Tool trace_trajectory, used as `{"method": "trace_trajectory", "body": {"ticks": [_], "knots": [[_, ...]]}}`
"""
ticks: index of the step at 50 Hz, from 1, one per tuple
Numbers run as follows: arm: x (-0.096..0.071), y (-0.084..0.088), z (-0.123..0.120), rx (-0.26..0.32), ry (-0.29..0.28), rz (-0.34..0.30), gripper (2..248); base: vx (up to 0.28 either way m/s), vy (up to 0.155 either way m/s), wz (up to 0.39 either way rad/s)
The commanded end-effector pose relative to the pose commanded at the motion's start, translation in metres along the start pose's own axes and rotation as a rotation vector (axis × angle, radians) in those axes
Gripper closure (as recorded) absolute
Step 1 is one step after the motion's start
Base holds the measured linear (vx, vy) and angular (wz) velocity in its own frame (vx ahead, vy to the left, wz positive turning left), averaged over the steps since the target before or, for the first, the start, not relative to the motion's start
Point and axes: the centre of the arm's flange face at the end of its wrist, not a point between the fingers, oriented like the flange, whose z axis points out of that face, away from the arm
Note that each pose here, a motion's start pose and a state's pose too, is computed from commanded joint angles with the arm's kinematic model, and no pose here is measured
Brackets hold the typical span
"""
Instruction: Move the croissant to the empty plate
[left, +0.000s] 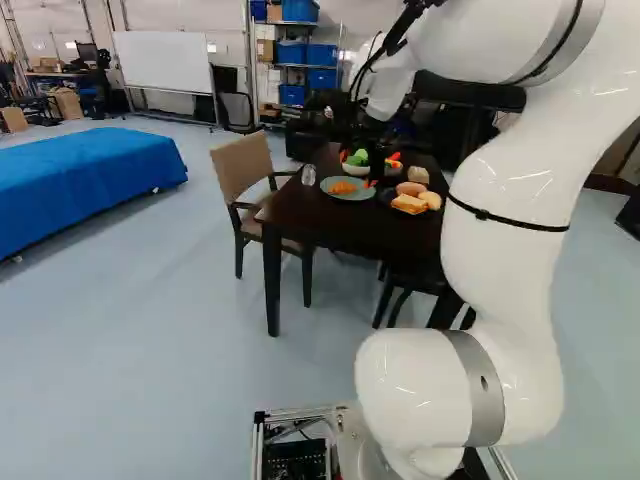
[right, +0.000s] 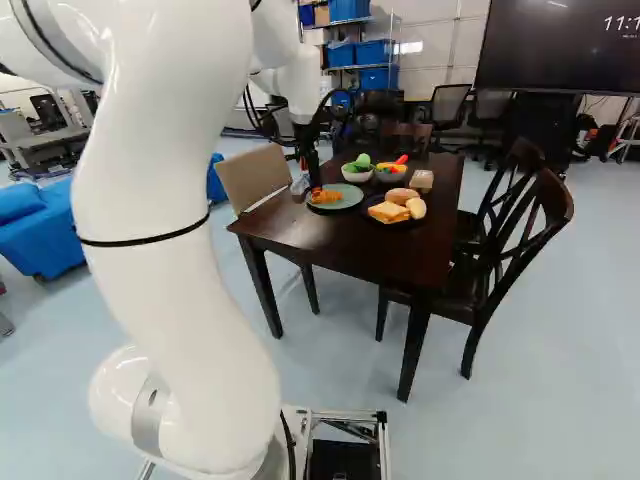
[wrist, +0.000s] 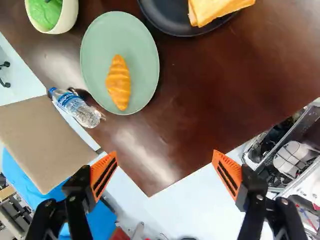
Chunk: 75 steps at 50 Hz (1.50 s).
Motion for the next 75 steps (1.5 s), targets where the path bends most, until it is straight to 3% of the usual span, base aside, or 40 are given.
{"method": "trace_trajectory", "body": {"ticks": [57,75], "knots": [[-0.047,0.098,-0.033,-0.027,-0.008,0.022,3,0.0,0.0,0.0],[-0.063,0.12,-0.04,-0.025,-0.009,0.018,3,0.0,0.0,0.0]]}}
